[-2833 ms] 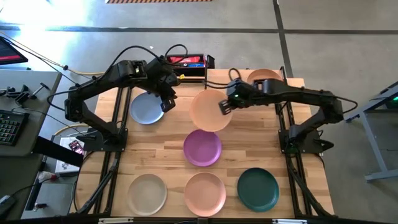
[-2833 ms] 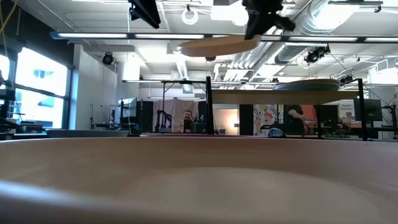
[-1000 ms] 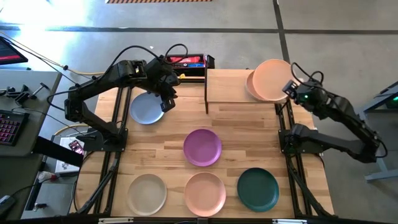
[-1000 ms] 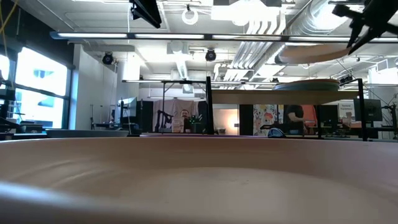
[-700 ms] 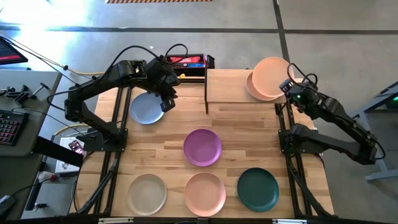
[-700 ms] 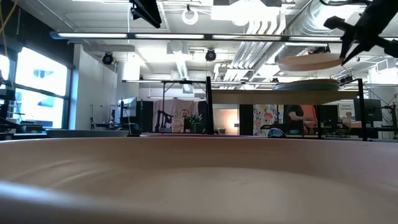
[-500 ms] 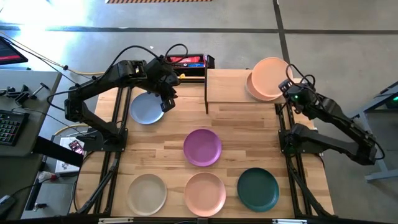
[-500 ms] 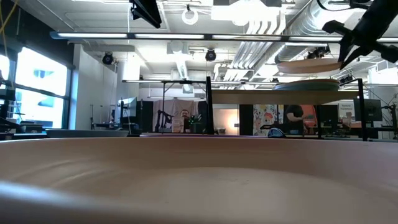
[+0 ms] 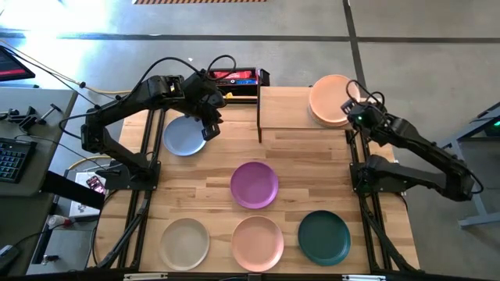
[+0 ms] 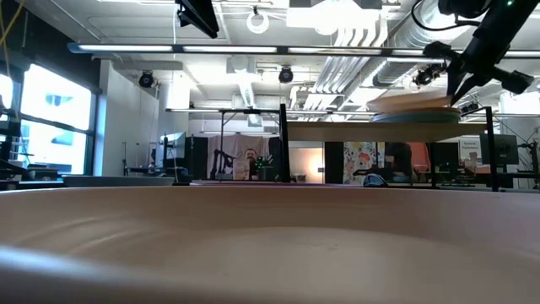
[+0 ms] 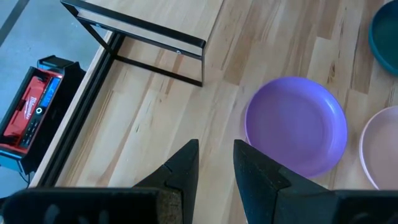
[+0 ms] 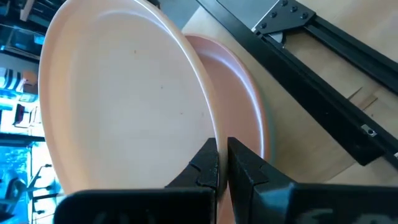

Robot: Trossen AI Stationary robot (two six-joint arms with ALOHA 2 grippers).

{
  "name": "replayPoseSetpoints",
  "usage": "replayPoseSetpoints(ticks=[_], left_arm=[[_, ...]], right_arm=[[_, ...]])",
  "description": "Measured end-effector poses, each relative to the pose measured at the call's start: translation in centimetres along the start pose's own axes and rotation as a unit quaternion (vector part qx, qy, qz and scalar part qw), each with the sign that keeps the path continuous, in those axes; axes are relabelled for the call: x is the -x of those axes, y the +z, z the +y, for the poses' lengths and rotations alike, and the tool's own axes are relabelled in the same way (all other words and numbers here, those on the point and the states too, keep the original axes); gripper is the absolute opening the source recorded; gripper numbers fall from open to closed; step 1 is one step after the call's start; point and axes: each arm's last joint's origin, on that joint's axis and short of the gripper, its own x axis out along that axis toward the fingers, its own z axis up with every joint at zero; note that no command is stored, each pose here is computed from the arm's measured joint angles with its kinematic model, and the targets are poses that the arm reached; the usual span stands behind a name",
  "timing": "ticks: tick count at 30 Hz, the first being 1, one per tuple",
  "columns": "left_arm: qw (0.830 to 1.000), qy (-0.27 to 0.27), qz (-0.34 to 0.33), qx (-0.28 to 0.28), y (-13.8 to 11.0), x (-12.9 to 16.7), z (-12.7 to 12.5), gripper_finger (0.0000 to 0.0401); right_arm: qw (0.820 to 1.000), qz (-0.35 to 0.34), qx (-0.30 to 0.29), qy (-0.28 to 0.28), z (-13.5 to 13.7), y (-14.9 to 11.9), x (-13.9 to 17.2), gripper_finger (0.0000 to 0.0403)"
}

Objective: Place and stack plates onto a shelf
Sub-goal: Stack the orange plate on top of the brown plate on the shelf

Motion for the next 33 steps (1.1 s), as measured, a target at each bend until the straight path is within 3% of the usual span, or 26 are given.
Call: replayPoseSetpoints(ticks=[16,33], left_arm=[[1.000,0.000,0.000,0.000,0.00,0.00,0.00,0.0088],[1.000,0.000,0.000,0.000,0.00,0.00,-0.01,0.0088]], right_arm=[[1.000,0.010,0.016,-0.010,0.18,-0.30,-0.41,0.0003],[1.000,0.011,0.029,0.003,0.28,-0.03,0.04,0.0067]])
